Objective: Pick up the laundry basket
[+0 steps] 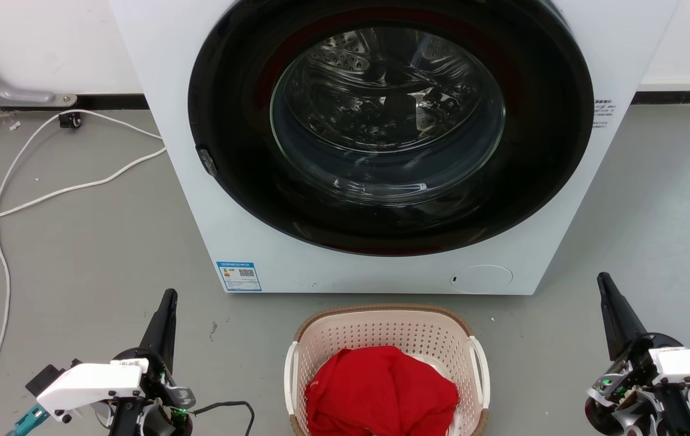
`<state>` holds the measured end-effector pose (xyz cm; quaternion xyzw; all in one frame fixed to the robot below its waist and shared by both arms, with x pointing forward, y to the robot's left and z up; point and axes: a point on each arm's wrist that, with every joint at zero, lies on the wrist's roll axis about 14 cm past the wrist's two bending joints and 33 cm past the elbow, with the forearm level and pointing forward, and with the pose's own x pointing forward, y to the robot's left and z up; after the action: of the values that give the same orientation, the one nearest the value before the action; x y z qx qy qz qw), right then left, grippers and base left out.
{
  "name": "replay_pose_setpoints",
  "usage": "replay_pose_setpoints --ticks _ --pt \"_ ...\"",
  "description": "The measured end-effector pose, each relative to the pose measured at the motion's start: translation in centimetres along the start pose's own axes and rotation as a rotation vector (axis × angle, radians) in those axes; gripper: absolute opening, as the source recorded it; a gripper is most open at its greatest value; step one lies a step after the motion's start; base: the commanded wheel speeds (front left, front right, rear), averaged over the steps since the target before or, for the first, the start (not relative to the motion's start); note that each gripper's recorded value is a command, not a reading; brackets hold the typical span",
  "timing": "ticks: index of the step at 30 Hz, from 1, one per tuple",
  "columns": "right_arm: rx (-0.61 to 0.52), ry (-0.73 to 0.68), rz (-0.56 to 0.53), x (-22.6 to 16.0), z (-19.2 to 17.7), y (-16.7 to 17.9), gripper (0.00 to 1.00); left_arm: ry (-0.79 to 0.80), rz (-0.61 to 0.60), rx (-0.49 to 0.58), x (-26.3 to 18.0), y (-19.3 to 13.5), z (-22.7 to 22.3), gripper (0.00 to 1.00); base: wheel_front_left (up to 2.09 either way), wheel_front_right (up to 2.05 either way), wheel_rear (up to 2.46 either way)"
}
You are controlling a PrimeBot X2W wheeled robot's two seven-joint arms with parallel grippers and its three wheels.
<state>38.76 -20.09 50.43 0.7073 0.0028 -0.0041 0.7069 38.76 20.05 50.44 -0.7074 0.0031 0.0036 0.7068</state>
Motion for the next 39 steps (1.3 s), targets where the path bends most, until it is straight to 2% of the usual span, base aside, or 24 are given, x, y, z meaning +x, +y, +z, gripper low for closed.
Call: replay_pose_setpoints --ticks 39 --pt "-0.003 0.001 0.0 0.0 -0.01 -0.01 0.0 0.0 0.001 0.003 -0.01 0.02 -0.01 0.0 0.0 0.0 0.0"
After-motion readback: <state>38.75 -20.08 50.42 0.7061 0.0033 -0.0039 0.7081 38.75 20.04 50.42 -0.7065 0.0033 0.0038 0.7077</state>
